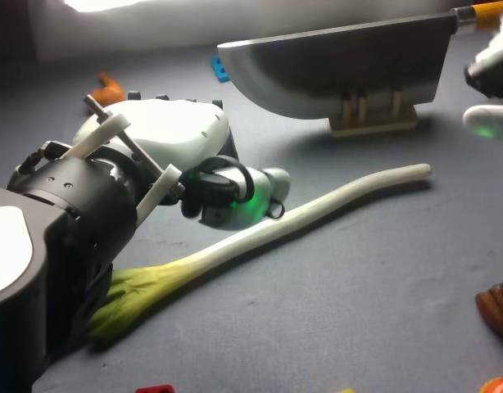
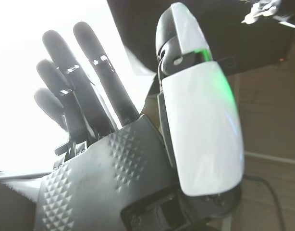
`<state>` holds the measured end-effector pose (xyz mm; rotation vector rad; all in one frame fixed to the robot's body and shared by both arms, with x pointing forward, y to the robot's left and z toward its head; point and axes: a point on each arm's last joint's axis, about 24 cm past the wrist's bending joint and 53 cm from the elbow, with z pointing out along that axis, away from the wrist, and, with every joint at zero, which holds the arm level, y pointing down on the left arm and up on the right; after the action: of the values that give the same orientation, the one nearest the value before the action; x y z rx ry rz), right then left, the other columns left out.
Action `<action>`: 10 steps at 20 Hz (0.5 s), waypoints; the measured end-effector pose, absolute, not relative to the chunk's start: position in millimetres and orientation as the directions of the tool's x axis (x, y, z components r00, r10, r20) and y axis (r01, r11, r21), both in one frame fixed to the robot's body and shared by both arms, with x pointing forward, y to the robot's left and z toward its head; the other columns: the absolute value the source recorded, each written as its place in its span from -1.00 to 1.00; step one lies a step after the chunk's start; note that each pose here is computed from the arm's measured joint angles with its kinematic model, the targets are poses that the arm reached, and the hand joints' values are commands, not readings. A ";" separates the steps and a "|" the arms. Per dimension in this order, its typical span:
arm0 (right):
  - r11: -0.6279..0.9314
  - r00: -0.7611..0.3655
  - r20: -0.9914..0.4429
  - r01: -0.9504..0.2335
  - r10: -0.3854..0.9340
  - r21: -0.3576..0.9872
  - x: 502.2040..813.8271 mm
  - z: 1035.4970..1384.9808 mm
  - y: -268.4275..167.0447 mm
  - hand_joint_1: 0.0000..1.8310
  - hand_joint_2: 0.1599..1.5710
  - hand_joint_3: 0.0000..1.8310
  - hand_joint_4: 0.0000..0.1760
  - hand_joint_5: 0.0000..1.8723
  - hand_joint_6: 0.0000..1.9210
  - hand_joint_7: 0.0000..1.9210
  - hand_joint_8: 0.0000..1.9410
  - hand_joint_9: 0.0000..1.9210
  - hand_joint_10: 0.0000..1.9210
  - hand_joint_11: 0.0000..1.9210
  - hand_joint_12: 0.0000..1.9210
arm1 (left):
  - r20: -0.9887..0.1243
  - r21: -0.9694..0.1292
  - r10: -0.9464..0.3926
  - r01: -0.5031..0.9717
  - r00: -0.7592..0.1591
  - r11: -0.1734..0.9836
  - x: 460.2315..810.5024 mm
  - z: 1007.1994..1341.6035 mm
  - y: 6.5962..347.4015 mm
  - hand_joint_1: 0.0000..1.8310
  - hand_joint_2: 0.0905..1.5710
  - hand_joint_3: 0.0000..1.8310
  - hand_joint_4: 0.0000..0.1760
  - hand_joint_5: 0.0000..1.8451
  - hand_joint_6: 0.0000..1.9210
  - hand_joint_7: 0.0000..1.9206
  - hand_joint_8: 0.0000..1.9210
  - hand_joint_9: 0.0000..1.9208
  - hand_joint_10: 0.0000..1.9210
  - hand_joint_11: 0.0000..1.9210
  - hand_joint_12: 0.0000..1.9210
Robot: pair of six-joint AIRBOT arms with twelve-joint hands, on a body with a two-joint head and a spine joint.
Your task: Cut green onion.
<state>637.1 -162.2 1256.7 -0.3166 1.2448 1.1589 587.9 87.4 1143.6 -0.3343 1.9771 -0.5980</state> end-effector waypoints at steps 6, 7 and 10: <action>0.440 -0.112 -0.862 -0.823 0.495 0.360 630.6 1252.3 -161.6 -1.00 0.72 -0.99 1.00 0.45 1.00 0.54 1.00 0.60 1.00 0.60 1.00 | -0.746 -0.553 -0.487 0.015 -0.454 0.833 589.5 1147.6 87.6 -0.84 0.88 -1.00 -1.00 0.06 1.00 0.19 1.00 0.21 1.00 0.20 1.00; 0.437 -0.112 -0.865 -0.827 0.488 0.354 628.6 1250.8 -160.3 -1.00 0.72 -0.99 1.00 0.44 1.00 0.54 1.00 0.59 1.00 0.58 1.00 | -0.746 -0.553 -0.487 0.015 -0.454 0.833 589.5 1147.5 87.4 -0.82 0.88 -1.00 -1.00 0.06 1.00 0.19 1.00 0.21 1.00 0.20 1.00; 0.432 -0.105 -0.865 -0.833 0.491 0.346 626.1 1252.1 -160.2 -1.00 0.72 -0.99 1.00 0.41 1.00 0.51 1.00 0.56 1.00 0.56 1.00 | -0.746 -0.553 -0.486 0.017 -0.455 0.833 589.3 1147.6 87.2 -0.87 0.88 -1.00 -1.00 0.09 1.00 0.20 1.00 0.23 1.00 0.20 1.00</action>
<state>626.1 -160.2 1252.1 -0.3588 1.2305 1.1563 589.3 87.2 1147.6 -0.3481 1.9698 -0.6052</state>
